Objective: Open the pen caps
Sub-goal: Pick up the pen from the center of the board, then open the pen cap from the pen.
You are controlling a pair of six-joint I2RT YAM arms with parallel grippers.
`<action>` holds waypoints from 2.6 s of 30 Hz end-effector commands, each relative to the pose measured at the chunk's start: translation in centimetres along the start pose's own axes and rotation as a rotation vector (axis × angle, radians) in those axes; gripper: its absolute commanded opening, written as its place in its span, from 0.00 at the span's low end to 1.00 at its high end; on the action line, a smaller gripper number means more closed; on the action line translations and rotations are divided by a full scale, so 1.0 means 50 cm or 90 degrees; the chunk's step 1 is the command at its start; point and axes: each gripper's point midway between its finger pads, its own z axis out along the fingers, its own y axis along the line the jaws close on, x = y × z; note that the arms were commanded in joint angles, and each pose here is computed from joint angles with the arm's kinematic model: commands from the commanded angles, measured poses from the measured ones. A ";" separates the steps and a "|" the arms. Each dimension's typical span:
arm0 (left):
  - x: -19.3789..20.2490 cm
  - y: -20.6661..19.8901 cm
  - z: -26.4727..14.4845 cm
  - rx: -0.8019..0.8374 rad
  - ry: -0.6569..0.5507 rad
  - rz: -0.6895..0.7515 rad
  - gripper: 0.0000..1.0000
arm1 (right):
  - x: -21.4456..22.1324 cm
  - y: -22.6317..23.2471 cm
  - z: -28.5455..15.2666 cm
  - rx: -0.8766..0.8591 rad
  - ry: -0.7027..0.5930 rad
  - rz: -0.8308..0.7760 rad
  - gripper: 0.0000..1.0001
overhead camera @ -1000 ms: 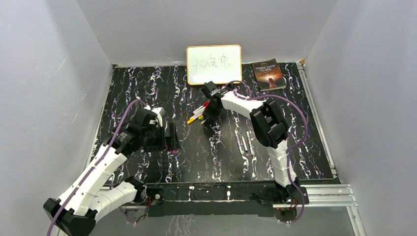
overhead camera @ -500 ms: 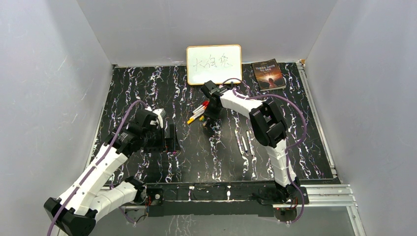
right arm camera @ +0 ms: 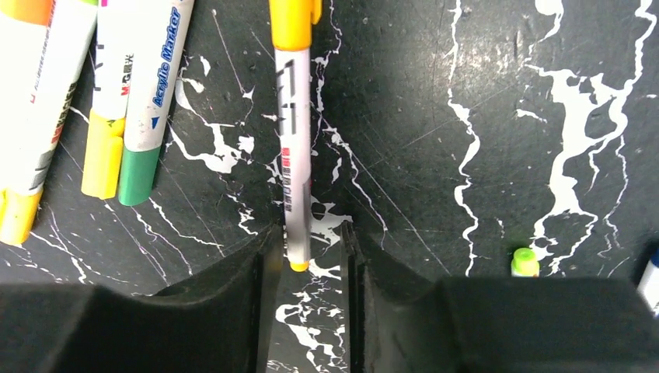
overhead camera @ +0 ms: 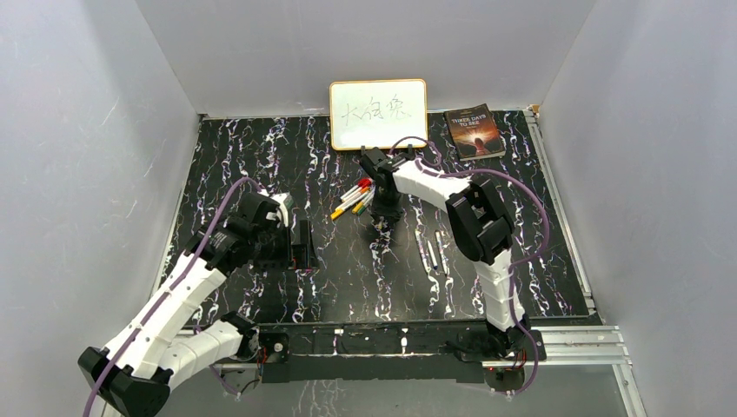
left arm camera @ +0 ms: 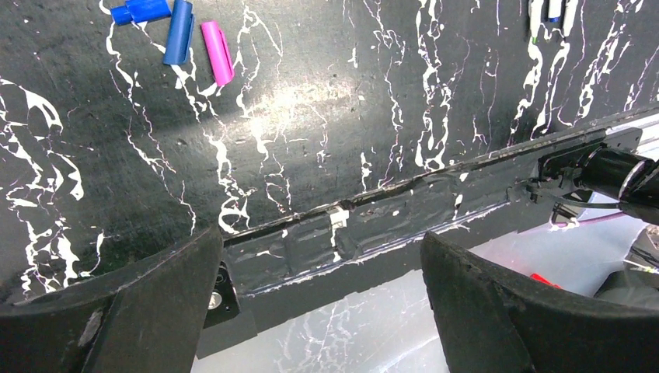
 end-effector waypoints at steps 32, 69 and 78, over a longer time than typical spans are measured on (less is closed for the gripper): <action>-0.085 -0.160 0.031 0.250 -0.055 -0.149 0.98 | 0.240 0.047 -0.342 -0.382 -0.013 -0.342 0.00; -0.059 -0.160 0.046 0.278 -0.040 -0.179 0.98 | 0.305 0.042 -0.362 -0.469 0.002 -0.319 0.00; -0.058 -0.158 0.048 0.279 -0.041 -0.182 0.98 | 0.305 0.044 -0.368 -0.476 0.001 -0.316 0.00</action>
